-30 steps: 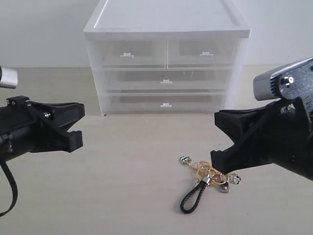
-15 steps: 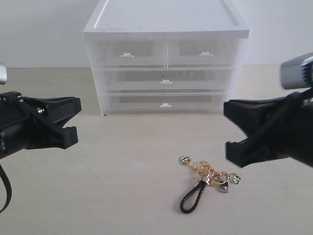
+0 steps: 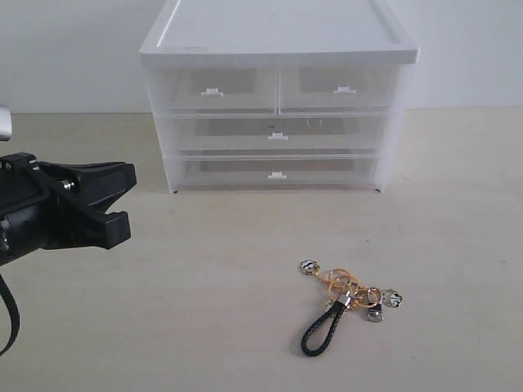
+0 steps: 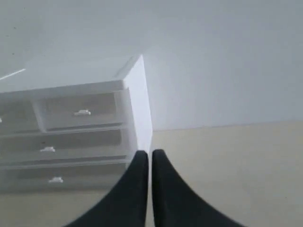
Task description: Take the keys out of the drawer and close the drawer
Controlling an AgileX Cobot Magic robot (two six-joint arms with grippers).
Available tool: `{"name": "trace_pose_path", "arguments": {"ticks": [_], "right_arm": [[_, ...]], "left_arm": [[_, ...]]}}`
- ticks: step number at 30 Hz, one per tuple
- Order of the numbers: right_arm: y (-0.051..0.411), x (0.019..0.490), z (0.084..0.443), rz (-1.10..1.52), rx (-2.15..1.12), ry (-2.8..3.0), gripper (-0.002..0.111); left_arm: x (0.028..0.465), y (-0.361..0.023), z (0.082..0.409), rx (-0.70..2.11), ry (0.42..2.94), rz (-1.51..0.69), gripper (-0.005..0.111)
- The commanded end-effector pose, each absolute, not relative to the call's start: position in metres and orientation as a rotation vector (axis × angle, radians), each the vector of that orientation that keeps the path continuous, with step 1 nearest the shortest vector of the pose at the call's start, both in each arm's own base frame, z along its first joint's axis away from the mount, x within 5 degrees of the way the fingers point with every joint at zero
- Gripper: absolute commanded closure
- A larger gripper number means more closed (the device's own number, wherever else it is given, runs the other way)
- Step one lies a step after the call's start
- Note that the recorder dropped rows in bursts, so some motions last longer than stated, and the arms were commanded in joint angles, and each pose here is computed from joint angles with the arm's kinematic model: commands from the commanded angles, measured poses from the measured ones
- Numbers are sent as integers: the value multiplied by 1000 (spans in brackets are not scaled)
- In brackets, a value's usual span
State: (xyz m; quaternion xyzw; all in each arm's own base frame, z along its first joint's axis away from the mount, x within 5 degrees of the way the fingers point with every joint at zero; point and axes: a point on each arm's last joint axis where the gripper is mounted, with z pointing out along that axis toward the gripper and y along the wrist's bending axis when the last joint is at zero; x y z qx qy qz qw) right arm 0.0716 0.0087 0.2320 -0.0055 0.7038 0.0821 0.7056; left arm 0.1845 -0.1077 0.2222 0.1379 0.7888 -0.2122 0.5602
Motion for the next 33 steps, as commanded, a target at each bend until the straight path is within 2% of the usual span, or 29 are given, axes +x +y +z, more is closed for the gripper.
{"name": "trace_pose_path", "arguments": {"ticks": [1, 6, 10, 18, 33], "right_arm": [[7, 66, 208, 117, -56, 1580, 109], [9, 65, 202, 118, -96, 1646, 109], [9, 57, 197, 19, -220, 1660, 109], [6, 54, 185, 98, -71, 1794, 109], [6, 53, 182, 64, -119, 1820, 109]], "left_arm": [[183, -108, 223, 325, 1848, -507, 103], [183, -108, 223, 325, 1848, -507, 103], [183, -108, 223, 325, 1848, -507, 103], [183, -108, 223, 325, 1848, -507, 103], [183, -108, 223, 325, 1848, -507, 103]]}}
